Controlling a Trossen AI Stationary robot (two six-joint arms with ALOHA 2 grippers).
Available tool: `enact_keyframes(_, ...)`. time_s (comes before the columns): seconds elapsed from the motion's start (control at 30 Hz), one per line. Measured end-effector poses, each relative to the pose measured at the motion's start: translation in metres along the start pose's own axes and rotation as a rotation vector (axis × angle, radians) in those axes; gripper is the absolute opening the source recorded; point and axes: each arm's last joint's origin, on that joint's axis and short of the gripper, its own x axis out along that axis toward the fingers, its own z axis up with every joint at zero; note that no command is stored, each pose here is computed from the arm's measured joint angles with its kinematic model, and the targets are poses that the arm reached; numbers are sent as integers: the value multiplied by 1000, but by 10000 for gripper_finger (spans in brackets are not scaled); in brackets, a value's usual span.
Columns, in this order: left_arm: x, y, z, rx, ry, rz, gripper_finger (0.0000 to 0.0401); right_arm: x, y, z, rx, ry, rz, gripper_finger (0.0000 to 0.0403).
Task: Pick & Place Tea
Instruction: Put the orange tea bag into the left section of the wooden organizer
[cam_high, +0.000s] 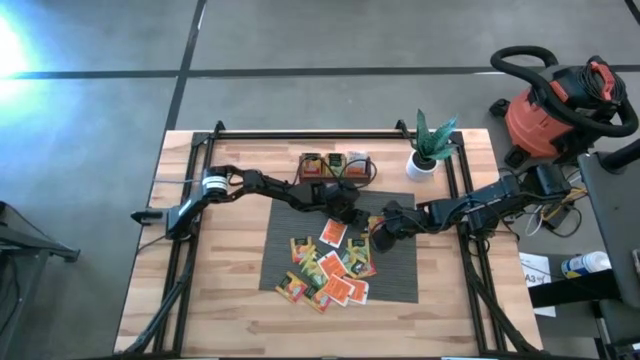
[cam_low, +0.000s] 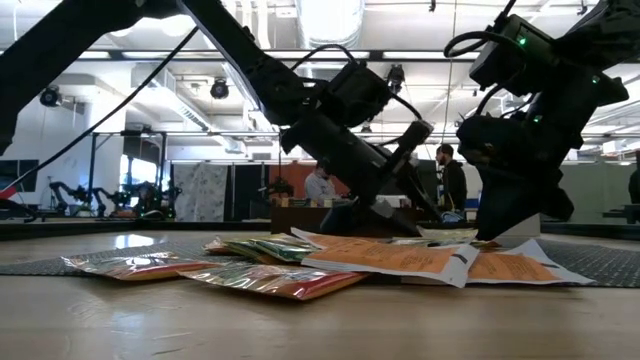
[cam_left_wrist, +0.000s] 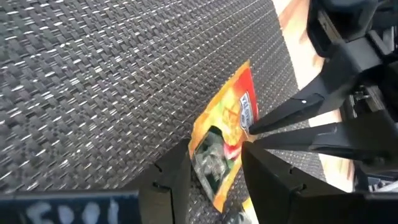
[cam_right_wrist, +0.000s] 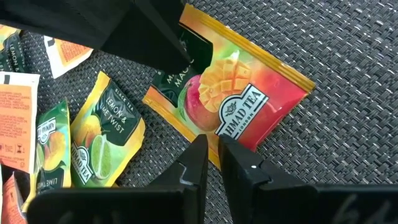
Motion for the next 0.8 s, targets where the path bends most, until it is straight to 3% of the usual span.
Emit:
enact_keyframes(0.4,0,-7,5,21,-15,-13,123,0,0,0,8,-2,3,43)
enact_keyframes(0.8,2,-5,-8,77,69,36,4,0,1,0,-3,-3,5,43)
